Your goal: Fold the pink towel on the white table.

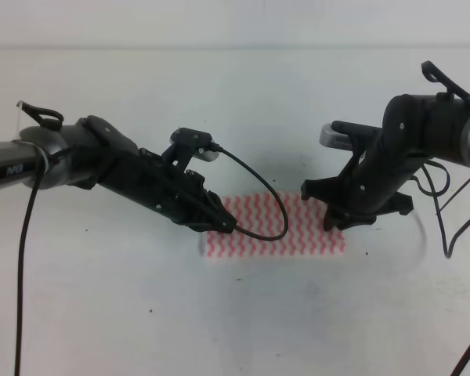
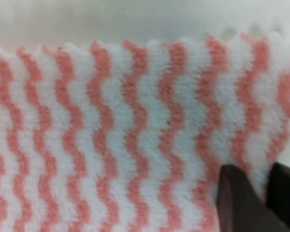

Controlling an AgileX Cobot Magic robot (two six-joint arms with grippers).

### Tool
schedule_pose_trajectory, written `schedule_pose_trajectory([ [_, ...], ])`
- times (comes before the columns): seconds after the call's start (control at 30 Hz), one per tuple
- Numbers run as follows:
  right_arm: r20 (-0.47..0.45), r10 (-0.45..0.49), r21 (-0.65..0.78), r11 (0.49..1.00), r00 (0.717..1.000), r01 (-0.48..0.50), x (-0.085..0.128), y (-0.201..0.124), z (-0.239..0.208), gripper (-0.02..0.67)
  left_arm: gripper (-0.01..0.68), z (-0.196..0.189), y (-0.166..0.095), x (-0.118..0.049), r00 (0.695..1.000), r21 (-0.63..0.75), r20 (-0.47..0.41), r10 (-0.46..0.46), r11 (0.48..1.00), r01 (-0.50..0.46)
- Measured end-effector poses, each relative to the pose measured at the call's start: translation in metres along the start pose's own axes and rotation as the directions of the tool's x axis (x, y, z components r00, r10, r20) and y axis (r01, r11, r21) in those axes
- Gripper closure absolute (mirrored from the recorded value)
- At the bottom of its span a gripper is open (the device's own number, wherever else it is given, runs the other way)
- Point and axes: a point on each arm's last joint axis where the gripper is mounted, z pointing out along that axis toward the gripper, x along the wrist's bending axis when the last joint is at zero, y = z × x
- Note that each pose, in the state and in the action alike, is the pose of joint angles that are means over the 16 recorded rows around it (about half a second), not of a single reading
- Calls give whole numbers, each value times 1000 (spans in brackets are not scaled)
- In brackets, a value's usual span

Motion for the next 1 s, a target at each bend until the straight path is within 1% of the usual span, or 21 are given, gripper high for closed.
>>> schedule_pose_trajectory([
  [0.2,0,0,1,1000,1000,0,0,0,-1,616,678,0,0,0,1000,0,0,1,1000,-1],
  [0.37,-3,-3,-10,1000,1000,3,1,1,-4,653,678,0,0,0,1000,-1,-1,3,1000,-3],
  [0.77,-29,-17,-80,997,999,15,6,3,-23,663,678,-1,1,-1,1000,-3,0,5,1000,-5],
  [1.0,-52,-33,-123,992,998,27,15,4,-33,663,678,-1,0,-1,1000,-2,1,4,1000,-4],
])
